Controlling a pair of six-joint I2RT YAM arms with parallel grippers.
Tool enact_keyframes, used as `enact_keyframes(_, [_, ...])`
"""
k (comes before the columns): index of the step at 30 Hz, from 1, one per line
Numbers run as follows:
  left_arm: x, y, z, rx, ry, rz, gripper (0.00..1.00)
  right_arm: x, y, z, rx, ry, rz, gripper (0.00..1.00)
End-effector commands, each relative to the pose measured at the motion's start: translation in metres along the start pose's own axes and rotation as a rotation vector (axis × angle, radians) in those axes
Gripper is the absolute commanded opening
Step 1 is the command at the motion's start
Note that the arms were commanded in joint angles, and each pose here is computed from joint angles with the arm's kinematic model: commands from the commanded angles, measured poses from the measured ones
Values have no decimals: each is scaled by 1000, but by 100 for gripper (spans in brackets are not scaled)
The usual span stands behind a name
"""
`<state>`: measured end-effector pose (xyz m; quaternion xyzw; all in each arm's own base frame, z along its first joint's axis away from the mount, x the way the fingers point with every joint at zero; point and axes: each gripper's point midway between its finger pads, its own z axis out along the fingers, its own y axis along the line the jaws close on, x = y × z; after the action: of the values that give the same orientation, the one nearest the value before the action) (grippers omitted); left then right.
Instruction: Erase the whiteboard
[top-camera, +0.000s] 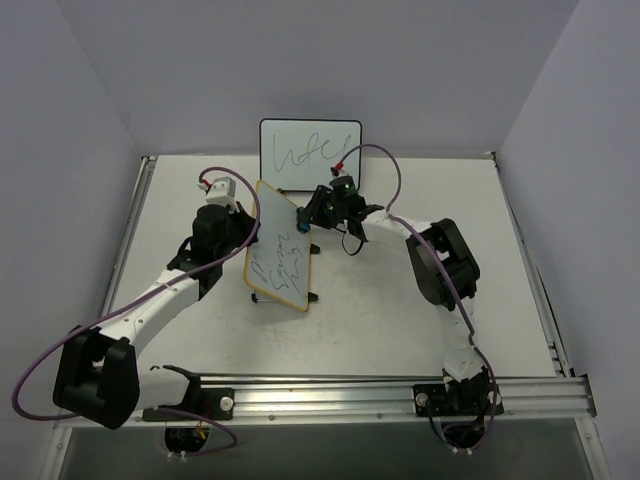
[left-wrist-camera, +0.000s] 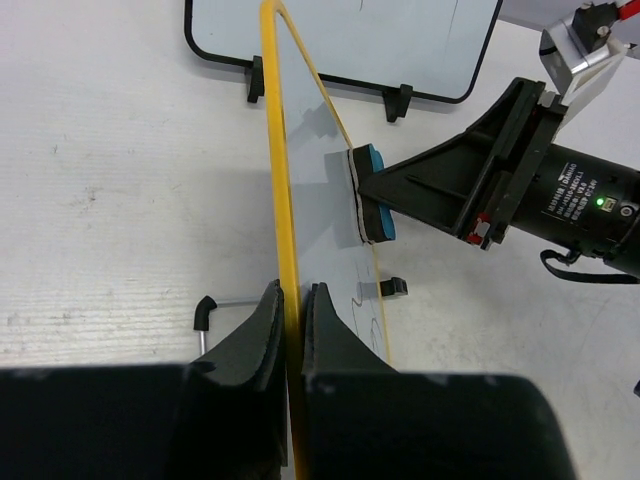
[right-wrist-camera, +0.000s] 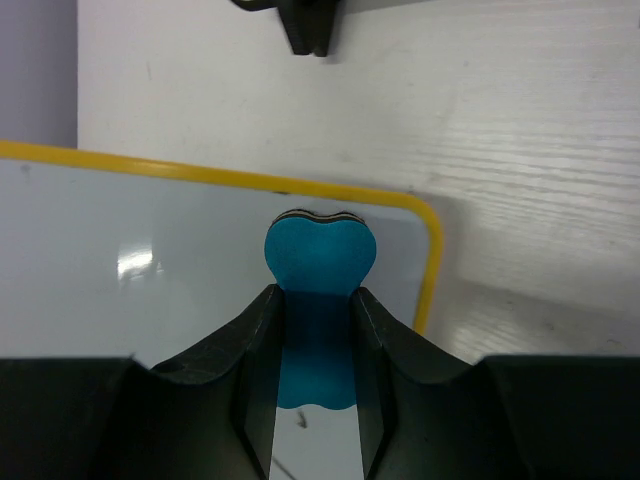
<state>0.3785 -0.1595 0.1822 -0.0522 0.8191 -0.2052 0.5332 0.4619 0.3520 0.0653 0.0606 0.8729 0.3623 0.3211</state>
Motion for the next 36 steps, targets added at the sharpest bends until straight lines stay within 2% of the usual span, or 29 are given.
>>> enact_keyframes(1, [61,9,-7,16,207,157,2,40,98,-25,-214,98,-64,0])
enact_keyframes(5, [62,10,-6,10,208,154,2,50,108,-33,-239,86,-52,0])
enact_keyframes(8, [62,11,-7,5,207,153,2,59,97,-34,-234,79,-37,0])
enact_keyframes(23, [61,14,-11,-10,193,144,2,100,-19,-27,-103,88,77,0])
enact_keyframes(36, [70,21,-15,-22,183,136,2,109,-54,-17,-9,107,57,0])
